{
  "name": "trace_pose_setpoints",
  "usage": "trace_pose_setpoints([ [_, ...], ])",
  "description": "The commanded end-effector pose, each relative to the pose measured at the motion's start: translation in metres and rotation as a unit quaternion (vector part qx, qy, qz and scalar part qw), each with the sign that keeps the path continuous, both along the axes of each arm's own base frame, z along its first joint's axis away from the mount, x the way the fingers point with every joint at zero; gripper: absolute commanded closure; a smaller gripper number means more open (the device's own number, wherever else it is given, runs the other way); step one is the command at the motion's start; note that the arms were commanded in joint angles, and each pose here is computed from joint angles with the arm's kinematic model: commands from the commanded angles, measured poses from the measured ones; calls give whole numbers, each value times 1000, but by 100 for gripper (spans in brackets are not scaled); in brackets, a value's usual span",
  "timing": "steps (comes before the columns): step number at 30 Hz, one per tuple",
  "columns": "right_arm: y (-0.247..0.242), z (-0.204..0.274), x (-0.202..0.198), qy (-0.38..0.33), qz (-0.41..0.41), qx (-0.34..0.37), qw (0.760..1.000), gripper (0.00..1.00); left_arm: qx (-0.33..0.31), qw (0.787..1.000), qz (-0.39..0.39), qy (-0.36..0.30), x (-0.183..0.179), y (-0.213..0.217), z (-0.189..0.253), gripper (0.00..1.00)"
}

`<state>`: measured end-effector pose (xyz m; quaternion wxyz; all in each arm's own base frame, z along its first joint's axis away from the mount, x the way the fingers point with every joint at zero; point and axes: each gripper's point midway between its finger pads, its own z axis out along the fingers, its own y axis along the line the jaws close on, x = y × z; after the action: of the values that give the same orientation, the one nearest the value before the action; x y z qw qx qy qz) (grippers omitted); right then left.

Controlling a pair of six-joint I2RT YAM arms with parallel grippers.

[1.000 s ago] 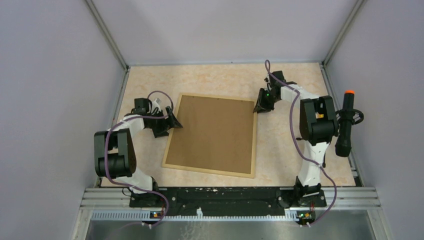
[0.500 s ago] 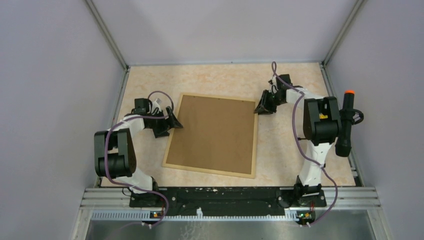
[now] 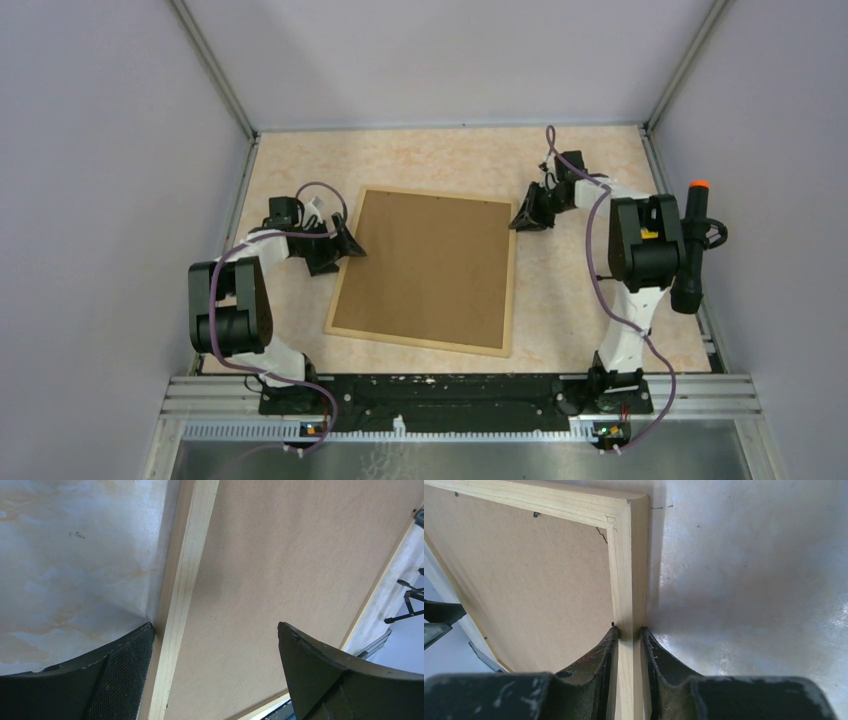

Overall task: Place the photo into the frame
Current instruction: Install the photo frame at the center of the board.

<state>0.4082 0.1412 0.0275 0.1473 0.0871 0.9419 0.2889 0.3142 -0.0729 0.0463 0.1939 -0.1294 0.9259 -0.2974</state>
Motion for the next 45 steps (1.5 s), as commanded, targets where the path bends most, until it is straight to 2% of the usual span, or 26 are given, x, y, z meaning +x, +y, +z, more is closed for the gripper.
trace_pose_setpoints([
  [1,-16,4,4,-21,-9,-34,999,81,-5,999,-7,35,-18,-3,-15,3],
  [16,-27,-26,7,4,-16,-158,987,79,-2,999,-6,33,-18,-3,-14,3],
  [24,-30,-46,16,18,-1,-240,971,79,-6,999,-8,34,-19,-4,-14,3],
  [28,-25,-60,17,29,33,-292,955,78,-5,999,-7,43,-20,-4,-19,3],
  [31,-18,-77,12,47,77,-334,938,72,-8,999,-9,52,-21,-5,-23,3],
  [35,-1,-81,25,51,161,-393,904,55,-6,998,-8,56,-21,-4,-25,3],
  [38,21,-77,35,36,210,-399,892,49,0,999,-6,53,-21,-2,-24,3],
  [40,40,-63,47,1,233,-389,891,42,4,999,-6,50,-20,-1,-23,3],
  [42,55,-40,60,-33,239,-375,895,39,7,999,-5,49,-20,0,-22,3],
  [45,74,13,77,-88,220,-324,916,34,12,999,-4,44,-20,1,-21,3],
])
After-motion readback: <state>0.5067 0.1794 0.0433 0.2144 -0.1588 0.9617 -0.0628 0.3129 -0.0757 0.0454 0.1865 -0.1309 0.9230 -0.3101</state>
